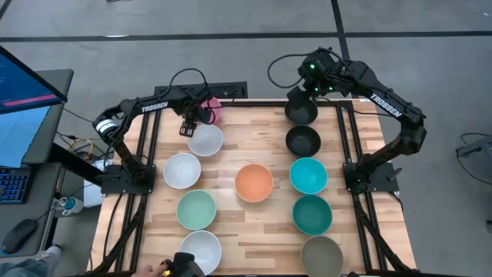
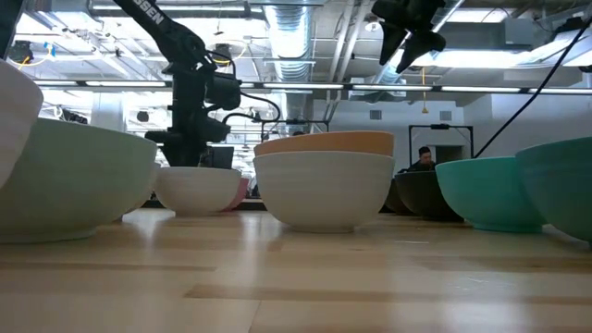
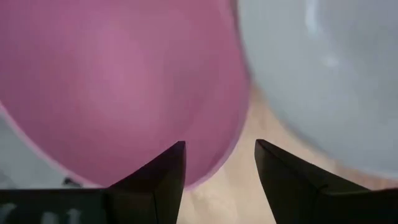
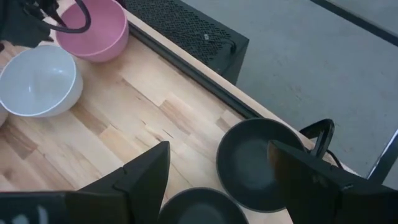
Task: Nest bowls inside each other
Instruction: Stack the pink bowl on the orange bowl
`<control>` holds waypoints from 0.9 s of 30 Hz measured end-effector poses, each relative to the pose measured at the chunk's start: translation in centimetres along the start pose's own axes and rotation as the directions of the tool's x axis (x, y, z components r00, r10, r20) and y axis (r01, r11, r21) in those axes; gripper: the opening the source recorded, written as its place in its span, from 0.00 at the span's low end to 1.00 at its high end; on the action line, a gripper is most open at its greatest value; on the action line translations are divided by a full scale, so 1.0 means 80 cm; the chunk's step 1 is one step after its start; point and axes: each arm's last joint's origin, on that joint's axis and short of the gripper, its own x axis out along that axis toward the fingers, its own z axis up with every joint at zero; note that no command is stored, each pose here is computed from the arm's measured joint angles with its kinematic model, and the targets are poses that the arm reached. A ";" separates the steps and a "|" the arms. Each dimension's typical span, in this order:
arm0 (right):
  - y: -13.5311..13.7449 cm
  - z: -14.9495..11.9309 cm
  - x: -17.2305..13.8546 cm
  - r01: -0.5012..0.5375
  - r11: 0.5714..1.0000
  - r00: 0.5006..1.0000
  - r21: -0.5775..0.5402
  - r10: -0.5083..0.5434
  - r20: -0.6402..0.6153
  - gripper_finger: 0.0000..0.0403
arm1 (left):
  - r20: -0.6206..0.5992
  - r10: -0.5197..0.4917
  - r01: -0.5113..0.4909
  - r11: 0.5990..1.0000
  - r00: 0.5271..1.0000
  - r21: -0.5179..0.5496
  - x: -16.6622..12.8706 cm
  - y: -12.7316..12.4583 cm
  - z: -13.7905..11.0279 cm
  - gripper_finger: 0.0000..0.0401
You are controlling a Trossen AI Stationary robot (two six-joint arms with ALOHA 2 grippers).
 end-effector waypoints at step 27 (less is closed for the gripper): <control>0.000 0.000 0.000 -0.010 0.999 1.000 0.042 0.010 -0.003 0.73 | 0.045 0.090 -0.088 0.995 0.995 -0.049 0.023 -0.002 0.001 0.01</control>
